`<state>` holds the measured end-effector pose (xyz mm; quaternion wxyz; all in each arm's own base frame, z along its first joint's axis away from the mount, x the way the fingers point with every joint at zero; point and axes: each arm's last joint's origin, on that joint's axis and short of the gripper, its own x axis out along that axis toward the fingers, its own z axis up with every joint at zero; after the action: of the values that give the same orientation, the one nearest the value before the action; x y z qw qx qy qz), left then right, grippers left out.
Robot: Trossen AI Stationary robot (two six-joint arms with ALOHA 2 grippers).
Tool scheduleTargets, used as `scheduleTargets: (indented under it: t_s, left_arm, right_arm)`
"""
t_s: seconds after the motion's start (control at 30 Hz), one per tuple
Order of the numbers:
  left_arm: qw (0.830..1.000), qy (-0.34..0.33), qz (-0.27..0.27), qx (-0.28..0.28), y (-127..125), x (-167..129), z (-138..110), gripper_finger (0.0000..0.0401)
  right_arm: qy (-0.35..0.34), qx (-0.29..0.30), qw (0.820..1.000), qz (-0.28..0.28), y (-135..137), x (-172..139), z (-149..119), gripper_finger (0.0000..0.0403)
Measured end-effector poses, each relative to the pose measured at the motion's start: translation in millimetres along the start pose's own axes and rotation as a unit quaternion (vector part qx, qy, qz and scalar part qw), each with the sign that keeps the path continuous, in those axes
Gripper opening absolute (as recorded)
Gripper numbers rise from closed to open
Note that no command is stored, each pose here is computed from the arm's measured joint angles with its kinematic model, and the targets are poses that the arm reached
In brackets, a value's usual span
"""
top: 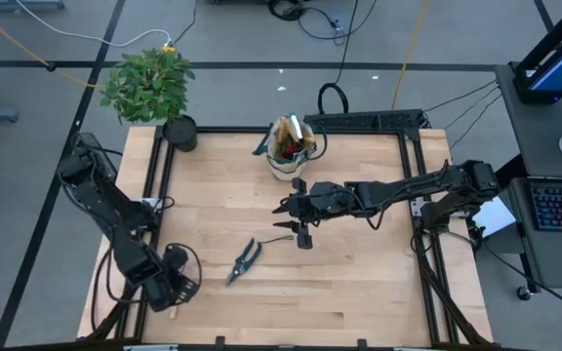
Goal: Pick & Place Garden tools in Gardening bag
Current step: Put the brown hand rake into the brown gardening bag
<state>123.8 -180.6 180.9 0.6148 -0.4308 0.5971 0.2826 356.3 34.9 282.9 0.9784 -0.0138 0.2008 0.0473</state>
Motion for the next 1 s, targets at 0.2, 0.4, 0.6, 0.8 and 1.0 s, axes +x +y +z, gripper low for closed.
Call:
scheduleTargets:
  t_s: [0.2, 0.4, 0.6, 0.8, 1.0]
  left_arm:
    - [0.999, 0.041, -0.008, 0.03, -6.3, 4.2, -3.5, 0.0159]
    - [0.995, 0.076, 0.042, 0.038, -8.4, 22.5, -8.1, 0.0159]
    - [0.995, 0.074, 0.045, 0.04, -13.0, 35.4, -10.4, 0.0159]
    - [0.994, 0.087, 0.056, 0.041, -18.5, 53.2, -14.0, 0.0159]
    - [0.992, 0.116, 0.052, 0.026, -21.9, 56.8, -17.2, 0.0159]
  right_arm:
    - [0.0, 0.0, 1.0, 0.0, 0.0, 0.0, 0.0, 0.0144]
    - [0.0, 0.001, 1.0, 0.0, 0.0, 0.0, 0.0, 0.0144]
    - [0.0, -0.001, 1.0, 0.0, 0.0, 0.0, 0.0, 0.0144]
    - [0.0, -0.002, 1.0, 0.0, 0.0, 0.0, 0.0, 0.0144]
    - [0.0, -0.002, 1.0, 0.0, 0.0, 0.0, 0.0, 0.0144]
